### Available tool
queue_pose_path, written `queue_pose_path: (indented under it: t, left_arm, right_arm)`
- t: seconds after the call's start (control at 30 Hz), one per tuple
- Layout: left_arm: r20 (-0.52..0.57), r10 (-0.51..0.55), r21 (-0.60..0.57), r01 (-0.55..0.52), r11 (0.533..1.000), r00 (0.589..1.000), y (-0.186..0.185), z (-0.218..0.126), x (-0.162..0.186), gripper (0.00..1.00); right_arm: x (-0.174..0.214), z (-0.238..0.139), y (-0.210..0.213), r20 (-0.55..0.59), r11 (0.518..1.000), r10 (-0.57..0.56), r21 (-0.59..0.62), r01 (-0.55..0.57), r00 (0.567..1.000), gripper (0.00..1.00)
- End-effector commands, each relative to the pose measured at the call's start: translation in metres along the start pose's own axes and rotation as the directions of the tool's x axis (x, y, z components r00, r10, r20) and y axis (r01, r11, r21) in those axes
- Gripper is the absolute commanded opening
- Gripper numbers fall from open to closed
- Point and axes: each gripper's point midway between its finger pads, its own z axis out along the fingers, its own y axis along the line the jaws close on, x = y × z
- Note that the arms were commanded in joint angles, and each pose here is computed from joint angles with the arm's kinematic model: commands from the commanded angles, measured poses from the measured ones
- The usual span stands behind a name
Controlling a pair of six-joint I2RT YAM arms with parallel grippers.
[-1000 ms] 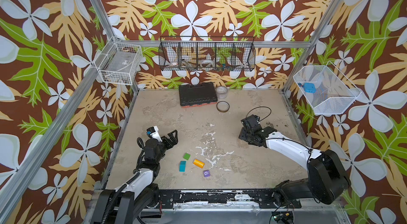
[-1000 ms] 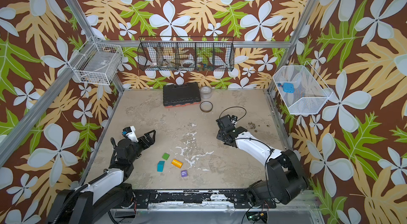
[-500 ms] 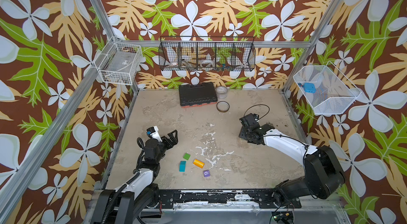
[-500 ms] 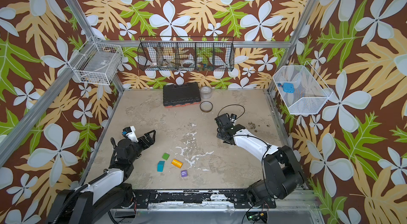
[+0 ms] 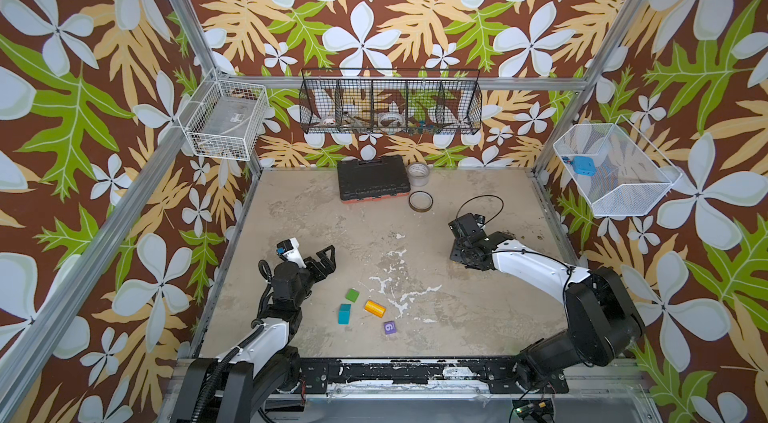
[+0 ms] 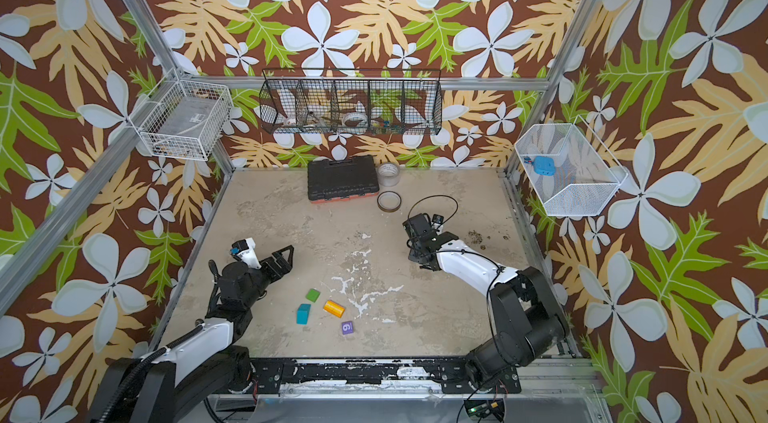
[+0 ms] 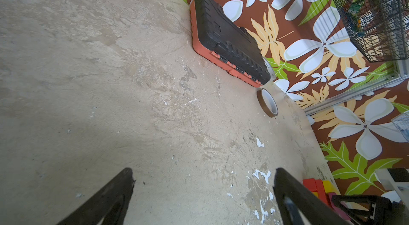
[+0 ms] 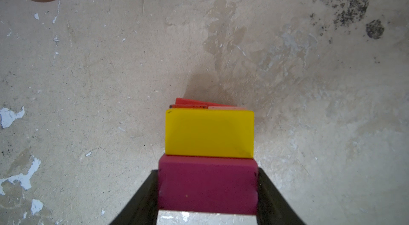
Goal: Build the wood block tower
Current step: 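Lower the magenta block beside the yellow block on the stack, then open the right gripper and lift it off the magenta block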
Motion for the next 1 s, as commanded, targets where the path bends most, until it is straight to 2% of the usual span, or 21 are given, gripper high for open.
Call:
queue_pose_path:
  t: [0.0,0.13,0.43,0.97]
  left_arm:
    - [0.026,0.015,0.024,-0.016,1.0,1.0,-0.0056,-0.0005,-0.0062,1.0]
    - [0.025,0.015,0.022,-0.015,1.0,1.0,-0.0052,-0.0004,-0.0059,1.0]
    - [0.024,0.016,0.023,-0.017,1.0,1.0,-0.0054,-0.0004,-0.0057,1.0]
    - [0.022,0.016,0.023,-0.016,1.0,1.0,-0.0054,-0.0003,-0.0055,1.0]
  right_arm:
    - [-0.0023,0.0004,-0.0038,0.009,1.0,-0.009,0.026,0.009,1.0,0.54]
    - [-0.0032,0.0002,-0.0041,0.011,0.999,-0.013,0.032,0.013,1.0,0.61]
    - [-0.003,0.0025,-0.0025,0.008,0.999,-0.016,0.029,0.016,1.0,0.68]
    - [-0.0107,-0.0059,-0.0046,0.036,0.999,-0.013,0.03,0.012,0.999,0.71]
